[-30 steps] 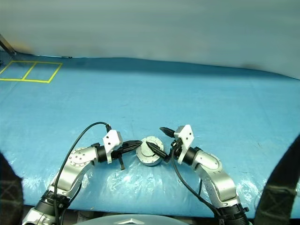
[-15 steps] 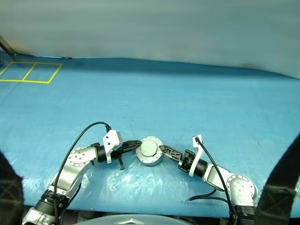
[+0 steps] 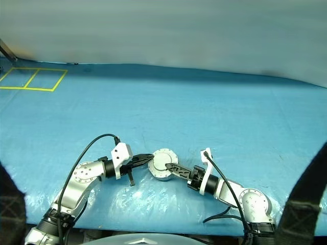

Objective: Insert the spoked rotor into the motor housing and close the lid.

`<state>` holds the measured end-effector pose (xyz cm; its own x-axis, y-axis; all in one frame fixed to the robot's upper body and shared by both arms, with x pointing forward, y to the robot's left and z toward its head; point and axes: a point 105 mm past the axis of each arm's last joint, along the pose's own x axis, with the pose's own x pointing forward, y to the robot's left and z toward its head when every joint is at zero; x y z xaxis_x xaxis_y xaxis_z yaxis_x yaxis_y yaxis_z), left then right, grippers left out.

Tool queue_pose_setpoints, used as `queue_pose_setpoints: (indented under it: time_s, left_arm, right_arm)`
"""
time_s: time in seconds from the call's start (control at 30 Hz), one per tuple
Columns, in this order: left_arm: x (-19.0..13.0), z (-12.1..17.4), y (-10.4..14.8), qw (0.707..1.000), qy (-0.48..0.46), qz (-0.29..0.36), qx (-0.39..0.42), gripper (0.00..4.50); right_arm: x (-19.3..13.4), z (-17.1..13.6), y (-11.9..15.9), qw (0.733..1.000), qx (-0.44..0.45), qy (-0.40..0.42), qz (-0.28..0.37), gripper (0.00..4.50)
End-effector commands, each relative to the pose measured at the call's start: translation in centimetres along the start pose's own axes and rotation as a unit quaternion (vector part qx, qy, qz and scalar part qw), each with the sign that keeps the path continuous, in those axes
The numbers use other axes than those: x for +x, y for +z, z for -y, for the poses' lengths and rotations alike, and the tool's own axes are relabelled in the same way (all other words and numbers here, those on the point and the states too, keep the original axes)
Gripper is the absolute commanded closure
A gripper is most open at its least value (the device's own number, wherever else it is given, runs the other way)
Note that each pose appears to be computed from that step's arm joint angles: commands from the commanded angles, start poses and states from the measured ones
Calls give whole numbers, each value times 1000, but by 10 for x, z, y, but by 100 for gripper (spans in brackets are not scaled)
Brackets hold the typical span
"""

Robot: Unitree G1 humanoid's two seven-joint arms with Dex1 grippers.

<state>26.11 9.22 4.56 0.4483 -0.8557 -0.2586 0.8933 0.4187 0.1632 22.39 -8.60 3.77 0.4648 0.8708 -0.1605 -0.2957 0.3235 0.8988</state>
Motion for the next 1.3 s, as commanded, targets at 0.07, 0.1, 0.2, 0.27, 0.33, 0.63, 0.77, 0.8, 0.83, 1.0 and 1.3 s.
queue_pose_setpoints:
  time_s: [0.07,0.1,0.2,0.27,0.33,0.63,0.77,0.8,0.83,1.0,1.3]
  left_arm:
    - [-1,11,-22,999,-17,-38,-22,450]
    - [-1,11,-23,999,-17,-39,-22,450]
    - [0,12,-24,999,-17,-39,-23,450]
    - [0,12,-24,999,-18,-38,-23,450]
    - [0,12,-24,999,-18,-37,-24,450]
    - [-3,4,-1,1000,-1,10,-28,450]
    - [-12,-1,19,999,15,42,-29,450]
    - [-14,-2,20,999,18,42,-30,450]
    - [-15,-3,19,998,23,41,-34,450]
    - [-17,-1,12,999,26,22,-32,450]
    - [-13,3,13,999,28,25,-36,450]
  right_arm:
    - [-1,8,-11,1000,5,-14,-19,133]
    - [-1,9,-11,1000,4,-16,-18,161]
    - [-3,12,-10,1000,4,-19,-10,205]
    - [-3,12,-9,1000,4,-19,-5,205]
    - [-2,11,-8,1000,2,-14,-3,205]
    - [5,3,-3,1000,-11,6,14,205]
    - [8,5,8,999,-31,-16,37,205]
    - [9,4,10,999,-31,-11,43,205]
    - [9,2,14,998,-23,-1,57,206]
    - [12,4,21,997,-8,3,72,207]
    - [17,1,22,997,-10,2,75,208]
